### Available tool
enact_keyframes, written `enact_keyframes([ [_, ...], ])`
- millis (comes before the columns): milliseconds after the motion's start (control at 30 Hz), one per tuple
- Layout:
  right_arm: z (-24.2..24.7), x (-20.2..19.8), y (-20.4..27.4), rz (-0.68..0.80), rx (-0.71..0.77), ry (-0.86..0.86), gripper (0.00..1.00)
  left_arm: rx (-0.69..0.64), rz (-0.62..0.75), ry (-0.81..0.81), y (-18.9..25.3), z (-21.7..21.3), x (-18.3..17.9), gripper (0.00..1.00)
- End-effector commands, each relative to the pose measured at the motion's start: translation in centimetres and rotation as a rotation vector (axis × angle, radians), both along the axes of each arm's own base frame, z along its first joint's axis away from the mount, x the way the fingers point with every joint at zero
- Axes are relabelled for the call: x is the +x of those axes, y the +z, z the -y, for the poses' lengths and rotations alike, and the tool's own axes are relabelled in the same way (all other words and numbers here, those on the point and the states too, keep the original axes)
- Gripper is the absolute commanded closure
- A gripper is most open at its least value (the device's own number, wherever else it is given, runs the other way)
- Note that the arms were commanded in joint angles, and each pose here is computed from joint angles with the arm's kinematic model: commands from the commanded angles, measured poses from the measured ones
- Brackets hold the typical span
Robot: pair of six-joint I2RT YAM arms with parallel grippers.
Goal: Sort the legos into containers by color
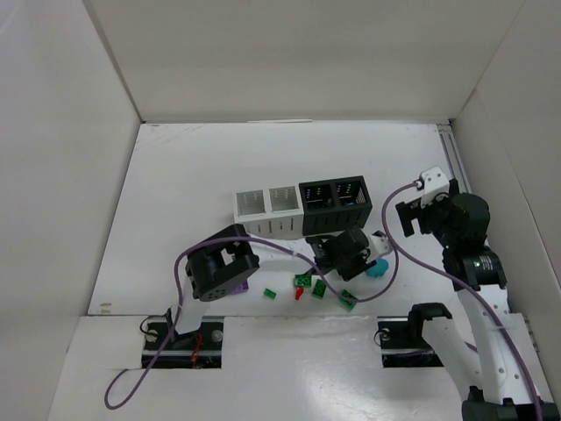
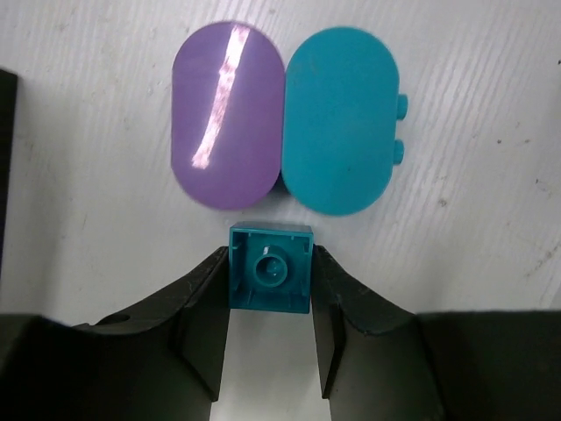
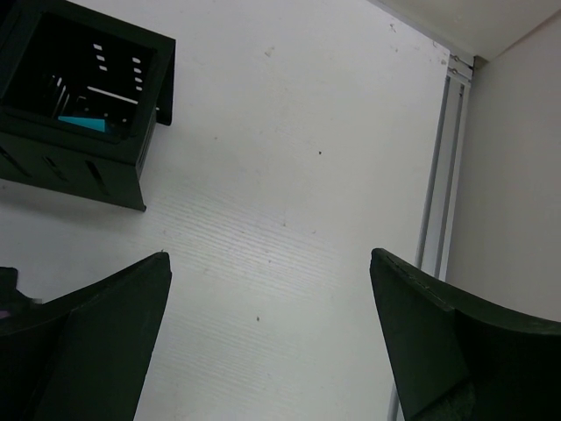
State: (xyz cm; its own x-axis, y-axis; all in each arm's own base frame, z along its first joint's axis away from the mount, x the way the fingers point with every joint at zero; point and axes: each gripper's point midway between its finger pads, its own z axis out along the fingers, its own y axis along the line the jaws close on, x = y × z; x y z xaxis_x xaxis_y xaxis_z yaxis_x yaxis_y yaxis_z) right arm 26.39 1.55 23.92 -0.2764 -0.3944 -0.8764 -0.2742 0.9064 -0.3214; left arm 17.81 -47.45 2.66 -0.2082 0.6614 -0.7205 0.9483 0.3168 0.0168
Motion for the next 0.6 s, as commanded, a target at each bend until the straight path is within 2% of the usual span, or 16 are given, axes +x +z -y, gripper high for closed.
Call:
enact_keyframes([
  [0, 0.9, -0.3, 1.0, 0.025, -0.018, -0.045, 0.01, -0.122, 0.037, 0.055, 5.9, -0.2, 0.4, 0.84],
  [67, 1.3, -0.5, 0.7, 0.013, -0.026, -0.064, 0.01, -0.15, 0.053, 0.079, 7.4, -1.1, 0.4, 0.84],
  [133, 1.7, -0.8, 0.5, 0.001, -0.034, -0.082, 0.01, -0.208, 0.094, 0.121, 10.8, -2.0, 0.9, 0.89],
  [267, 2.1, -1.4, -0.9, -0.04, -0.055, -0.099, 0.01, -0.301, 0.177, 0.199, 15.7, -3.6, 2.0, 0.89],
  [367, 2.1, -1.7, -2.3, -0.075, -0.058, -0.098, 0.01, -0.365, 0.267, 0.278, 18.7, -4.5, 5.2, 0.89],
  [467, 1.2, -2.0, -2.9, -0.079, -0.036, -0.048, 0.01, -0.37, 0.289, 0.334, 20.0, -4.5, 8.7, 0.89],
  [500, 0.9, -2.1, -3.5, -0.093, -0.031, -0.034, 0.01, -0.402, 0.306, 0.334, 21.8, -3.9, 9.6, 0.89],
  [567, 0.2, -2.3, -4.0, -0.098, -0.016, 0.001, 0.01, -0.364, 0.307, 0.35, 20.7, -3.6, 11.2, 0.89],
])
